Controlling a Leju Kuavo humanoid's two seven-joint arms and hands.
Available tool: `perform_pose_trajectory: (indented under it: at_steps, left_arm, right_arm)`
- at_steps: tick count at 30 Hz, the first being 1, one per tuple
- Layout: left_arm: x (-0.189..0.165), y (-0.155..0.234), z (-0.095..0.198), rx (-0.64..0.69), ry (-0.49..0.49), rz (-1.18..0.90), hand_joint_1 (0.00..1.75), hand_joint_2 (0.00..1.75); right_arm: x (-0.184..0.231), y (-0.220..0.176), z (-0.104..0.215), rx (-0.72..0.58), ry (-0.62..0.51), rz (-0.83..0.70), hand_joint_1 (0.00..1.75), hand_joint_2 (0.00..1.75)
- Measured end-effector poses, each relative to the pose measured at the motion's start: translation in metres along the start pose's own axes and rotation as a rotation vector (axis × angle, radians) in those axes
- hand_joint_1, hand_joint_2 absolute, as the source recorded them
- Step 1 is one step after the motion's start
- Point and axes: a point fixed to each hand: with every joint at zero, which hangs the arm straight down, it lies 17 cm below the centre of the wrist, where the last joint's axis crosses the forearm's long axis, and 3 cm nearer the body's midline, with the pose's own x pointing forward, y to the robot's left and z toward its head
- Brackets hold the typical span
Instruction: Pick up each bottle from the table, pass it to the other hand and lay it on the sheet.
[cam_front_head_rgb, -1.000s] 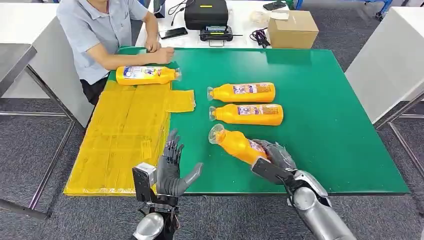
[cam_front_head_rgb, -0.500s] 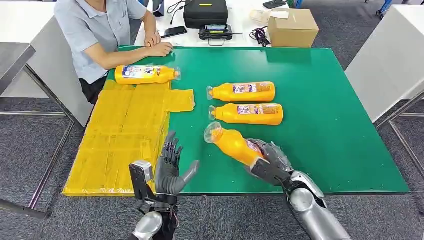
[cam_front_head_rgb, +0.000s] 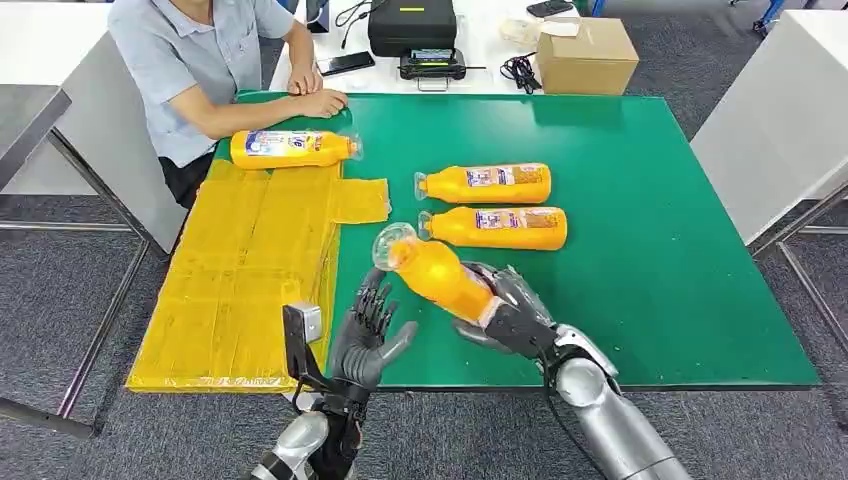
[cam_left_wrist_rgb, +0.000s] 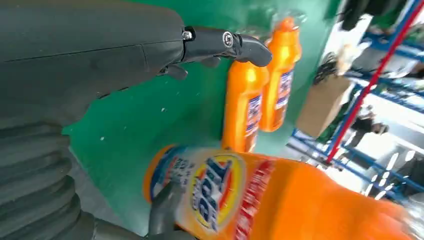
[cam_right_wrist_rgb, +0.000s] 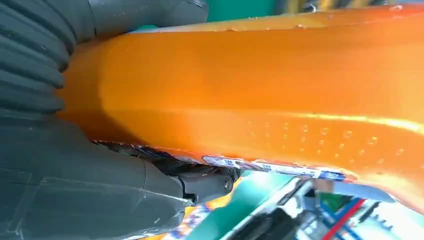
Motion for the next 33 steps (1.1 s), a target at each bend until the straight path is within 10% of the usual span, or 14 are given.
perform_pose_trajectory:
  at_steps: [10,33]
  left_arm:
    - [-0.007,0.001,-0.004,-0.011,0.022,0.005,0.00,1.75]
    - [0.052,-0.012,-0.005,0.008,-0.270,-0.180,0.00,1.75]
  right_arm:
    - [0.015,0.020,-0.013,0.045,-0.038,-0.013,1.69,1.75]
    - [-0.015,0.061,-0.018,0.120,0.058,0.032,1.68,1.75]
